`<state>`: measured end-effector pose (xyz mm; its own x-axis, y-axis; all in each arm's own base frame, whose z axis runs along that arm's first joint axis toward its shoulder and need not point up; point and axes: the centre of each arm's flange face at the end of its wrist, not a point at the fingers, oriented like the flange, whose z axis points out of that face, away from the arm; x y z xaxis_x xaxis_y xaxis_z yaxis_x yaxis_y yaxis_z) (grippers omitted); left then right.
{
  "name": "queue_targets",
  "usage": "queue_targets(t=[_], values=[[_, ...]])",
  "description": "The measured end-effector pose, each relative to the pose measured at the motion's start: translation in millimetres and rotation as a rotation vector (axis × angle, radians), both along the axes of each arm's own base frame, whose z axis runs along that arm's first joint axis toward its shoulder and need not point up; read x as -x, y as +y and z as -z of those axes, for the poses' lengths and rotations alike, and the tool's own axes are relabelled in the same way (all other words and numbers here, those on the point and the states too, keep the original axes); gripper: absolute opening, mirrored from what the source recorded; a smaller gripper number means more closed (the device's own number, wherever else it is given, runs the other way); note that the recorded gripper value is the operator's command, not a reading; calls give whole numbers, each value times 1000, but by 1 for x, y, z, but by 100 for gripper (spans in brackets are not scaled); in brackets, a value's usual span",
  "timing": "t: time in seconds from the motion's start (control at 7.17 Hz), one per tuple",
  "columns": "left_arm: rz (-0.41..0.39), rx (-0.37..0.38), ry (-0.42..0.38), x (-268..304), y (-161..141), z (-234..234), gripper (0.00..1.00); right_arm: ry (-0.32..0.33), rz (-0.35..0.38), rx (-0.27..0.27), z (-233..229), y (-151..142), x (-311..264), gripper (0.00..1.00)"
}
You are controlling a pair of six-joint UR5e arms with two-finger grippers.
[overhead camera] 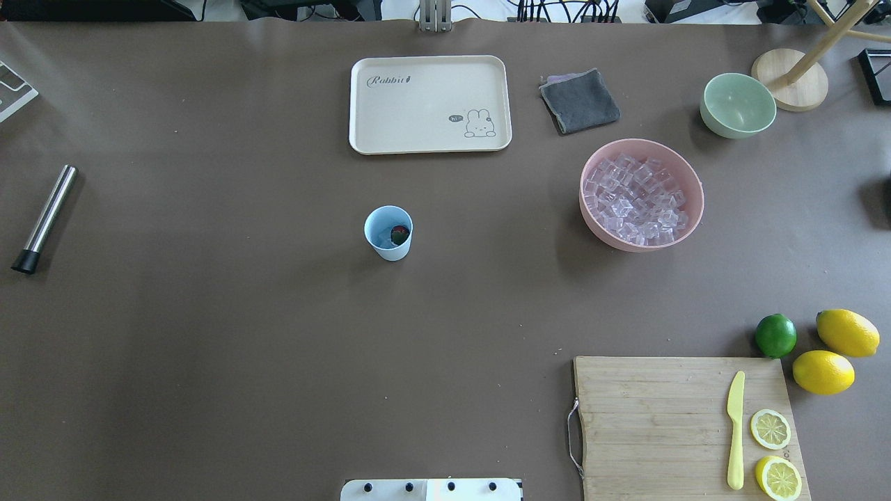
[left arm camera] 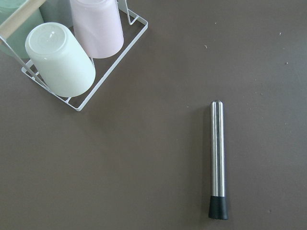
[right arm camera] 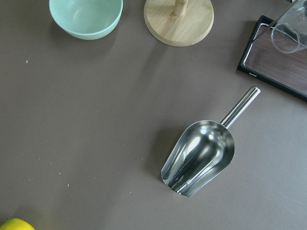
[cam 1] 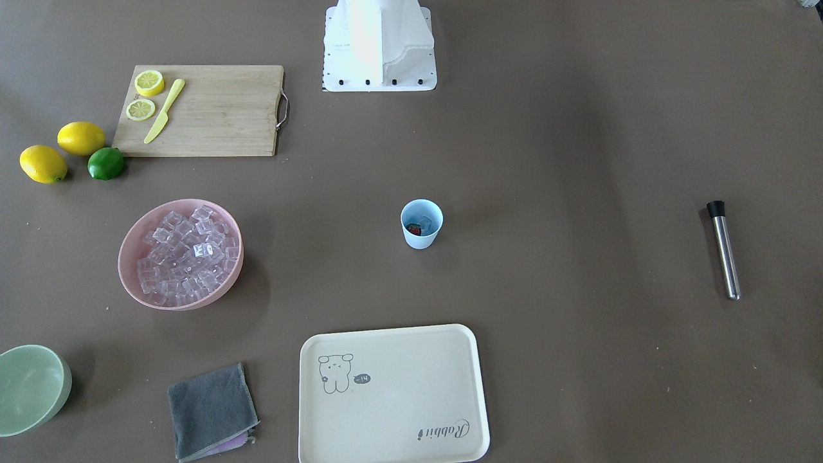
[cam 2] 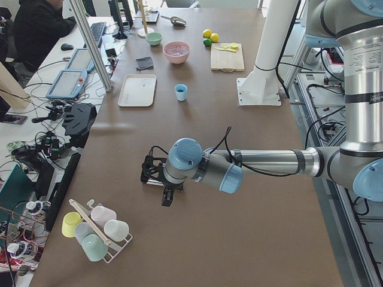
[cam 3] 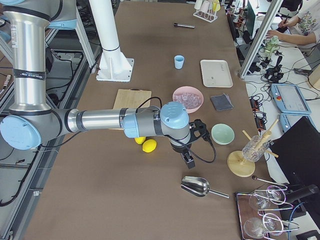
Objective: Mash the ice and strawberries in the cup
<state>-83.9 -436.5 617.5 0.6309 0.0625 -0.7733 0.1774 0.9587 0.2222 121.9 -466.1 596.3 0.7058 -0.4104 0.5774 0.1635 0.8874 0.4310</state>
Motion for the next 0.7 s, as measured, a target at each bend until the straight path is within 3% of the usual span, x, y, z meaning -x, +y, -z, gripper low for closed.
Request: queue_targets(t=[0.7], values=[[7,34,-49,1,0,-20,97,-12,1,30,-3,-8,2,99]])
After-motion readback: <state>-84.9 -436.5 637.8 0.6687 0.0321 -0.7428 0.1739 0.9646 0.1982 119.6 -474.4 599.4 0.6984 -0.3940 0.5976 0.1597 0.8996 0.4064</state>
